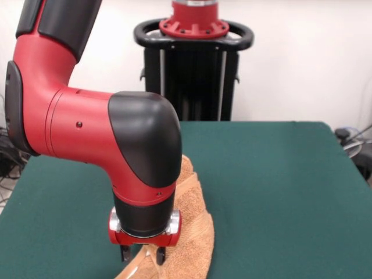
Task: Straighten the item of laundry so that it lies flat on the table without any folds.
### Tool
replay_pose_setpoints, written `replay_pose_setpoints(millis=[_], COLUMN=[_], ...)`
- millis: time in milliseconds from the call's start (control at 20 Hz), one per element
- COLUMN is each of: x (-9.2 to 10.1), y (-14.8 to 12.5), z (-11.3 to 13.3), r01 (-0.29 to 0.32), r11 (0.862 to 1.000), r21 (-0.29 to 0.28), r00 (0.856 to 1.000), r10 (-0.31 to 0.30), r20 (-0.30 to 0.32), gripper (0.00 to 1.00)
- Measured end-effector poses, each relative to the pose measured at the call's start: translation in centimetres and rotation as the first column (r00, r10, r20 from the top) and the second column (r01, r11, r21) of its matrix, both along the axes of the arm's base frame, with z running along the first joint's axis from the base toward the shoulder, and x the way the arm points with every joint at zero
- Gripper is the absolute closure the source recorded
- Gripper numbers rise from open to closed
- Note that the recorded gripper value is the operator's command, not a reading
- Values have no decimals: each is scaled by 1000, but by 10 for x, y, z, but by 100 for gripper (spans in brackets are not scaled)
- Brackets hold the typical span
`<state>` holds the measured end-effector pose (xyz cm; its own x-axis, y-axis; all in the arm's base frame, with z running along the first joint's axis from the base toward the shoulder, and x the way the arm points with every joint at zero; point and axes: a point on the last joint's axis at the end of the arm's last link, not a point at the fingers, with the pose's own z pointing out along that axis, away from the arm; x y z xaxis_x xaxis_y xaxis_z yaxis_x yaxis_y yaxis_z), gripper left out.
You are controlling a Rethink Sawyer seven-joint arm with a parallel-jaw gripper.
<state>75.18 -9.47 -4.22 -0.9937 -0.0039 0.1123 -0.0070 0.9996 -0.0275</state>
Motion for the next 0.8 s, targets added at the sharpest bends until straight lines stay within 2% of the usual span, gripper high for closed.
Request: replay_pose_setpoints(millis=[800], x=[0], y=[0], z=[0], r01=[-2], r11=[1000], r21=[-7], r00=[1000], r10=[2], r20=[0], gripper=[0])
